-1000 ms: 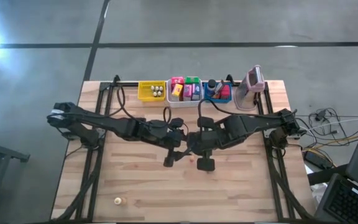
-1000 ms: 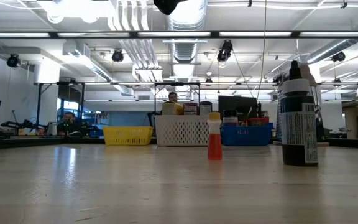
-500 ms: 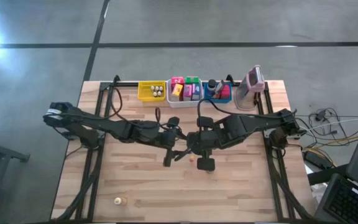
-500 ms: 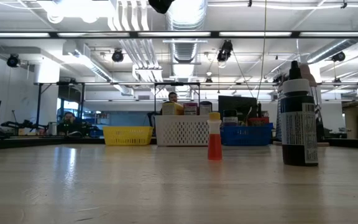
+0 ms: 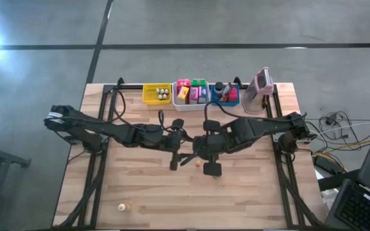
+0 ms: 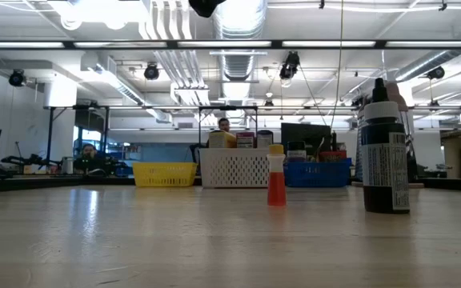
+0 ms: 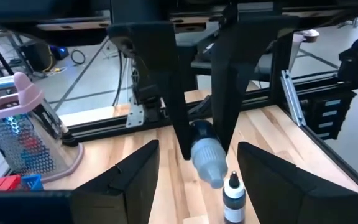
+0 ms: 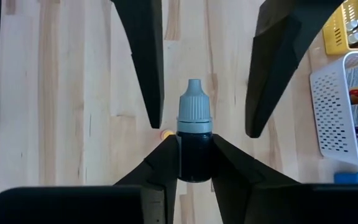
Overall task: Pick & Place Kitchen Items
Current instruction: Put the black food coloring bottle into the yellow basket
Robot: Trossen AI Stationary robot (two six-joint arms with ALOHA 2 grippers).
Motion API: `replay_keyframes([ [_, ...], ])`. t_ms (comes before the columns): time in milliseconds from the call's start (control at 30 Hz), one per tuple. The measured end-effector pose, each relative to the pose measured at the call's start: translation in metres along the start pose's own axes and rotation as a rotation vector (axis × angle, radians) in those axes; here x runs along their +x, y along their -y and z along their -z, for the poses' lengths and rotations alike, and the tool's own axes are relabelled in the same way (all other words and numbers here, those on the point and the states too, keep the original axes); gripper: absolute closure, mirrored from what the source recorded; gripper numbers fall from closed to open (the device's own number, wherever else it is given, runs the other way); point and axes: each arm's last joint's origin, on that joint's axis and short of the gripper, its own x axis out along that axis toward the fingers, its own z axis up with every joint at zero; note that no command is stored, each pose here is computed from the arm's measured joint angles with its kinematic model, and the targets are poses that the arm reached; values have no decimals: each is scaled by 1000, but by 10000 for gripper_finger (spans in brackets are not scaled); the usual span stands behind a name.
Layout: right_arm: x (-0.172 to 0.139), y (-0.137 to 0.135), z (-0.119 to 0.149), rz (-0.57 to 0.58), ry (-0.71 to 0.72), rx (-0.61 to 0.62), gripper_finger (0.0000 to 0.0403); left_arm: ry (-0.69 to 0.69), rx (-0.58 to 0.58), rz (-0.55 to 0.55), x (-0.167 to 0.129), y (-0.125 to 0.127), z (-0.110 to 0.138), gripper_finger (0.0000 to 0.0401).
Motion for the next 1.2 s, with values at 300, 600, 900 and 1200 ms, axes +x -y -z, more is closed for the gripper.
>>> replay_keyframes([
  [300,1,5,-1,22,4,11,309,14,-1,-34,0,-1,-2,179],
  [600,2,11,-3,50,8,12,328,-3,19,-69,0,-2,0,187],
  [900,0,14,-3,58,14,12,315,-18,40,-91,0,-2,1,232],
  [1200,-1,14,-3,61,18,-1,320,-16,40,-91,0,-2,1,259],
])
